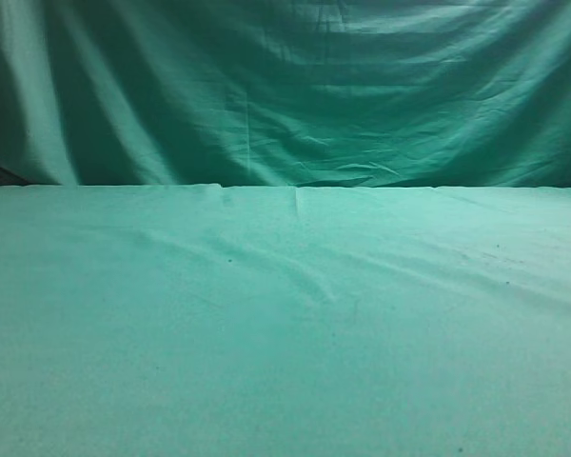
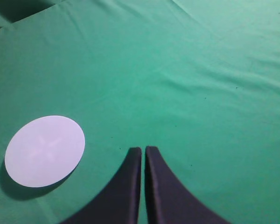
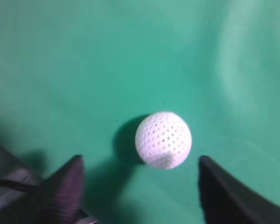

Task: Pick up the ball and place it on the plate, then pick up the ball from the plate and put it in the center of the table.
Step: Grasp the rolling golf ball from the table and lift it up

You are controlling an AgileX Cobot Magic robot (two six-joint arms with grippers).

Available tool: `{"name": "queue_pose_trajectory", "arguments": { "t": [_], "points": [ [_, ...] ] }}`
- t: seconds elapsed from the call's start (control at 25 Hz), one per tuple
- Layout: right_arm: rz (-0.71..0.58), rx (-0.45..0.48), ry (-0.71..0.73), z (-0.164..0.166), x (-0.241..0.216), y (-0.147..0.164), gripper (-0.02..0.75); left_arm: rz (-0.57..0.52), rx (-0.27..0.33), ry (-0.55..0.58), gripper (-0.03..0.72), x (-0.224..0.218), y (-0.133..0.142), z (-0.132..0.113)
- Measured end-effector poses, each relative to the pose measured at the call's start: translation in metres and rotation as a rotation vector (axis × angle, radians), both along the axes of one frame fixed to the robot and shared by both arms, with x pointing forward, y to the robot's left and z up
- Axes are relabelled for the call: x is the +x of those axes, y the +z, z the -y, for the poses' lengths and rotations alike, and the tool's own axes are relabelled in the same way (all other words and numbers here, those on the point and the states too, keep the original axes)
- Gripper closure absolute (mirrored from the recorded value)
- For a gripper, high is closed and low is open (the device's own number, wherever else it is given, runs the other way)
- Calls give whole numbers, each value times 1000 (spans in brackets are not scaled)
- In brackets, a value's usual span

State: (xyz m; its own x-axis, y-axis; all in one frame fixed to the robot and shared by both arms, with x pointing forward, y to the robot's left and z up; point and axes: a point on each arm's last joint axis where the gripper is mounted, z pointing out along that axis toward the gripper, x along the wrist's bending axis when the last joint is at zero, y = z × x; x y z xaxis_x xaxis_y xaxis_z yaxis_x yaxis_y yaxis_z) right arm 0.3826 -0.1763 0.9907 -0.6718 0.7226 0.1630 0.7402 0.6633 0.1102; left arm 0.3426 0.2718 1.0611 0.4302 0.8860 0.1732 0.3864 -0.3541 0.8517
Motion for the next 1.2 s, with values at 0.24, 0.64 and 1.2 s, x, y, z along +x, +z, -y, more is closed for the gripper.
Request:
{"name": "queue_pose_trajectory", "arguments": {
  "t": [0.24, 0.64, 1.2],
  "points": [
    [29, -43, 22, -3, 12, -13, 200, 0, 2, 0, 688, 0, 0, 0],
    [-54, -105, 21, -9, 21, -40, 200, 0, 2, 0, 688, 0, 0, 0],
    [-76, -146, 37, -9, 25, -51, 416, 0, 2, 0, 688, 0, 0, 0]
  ]
}}
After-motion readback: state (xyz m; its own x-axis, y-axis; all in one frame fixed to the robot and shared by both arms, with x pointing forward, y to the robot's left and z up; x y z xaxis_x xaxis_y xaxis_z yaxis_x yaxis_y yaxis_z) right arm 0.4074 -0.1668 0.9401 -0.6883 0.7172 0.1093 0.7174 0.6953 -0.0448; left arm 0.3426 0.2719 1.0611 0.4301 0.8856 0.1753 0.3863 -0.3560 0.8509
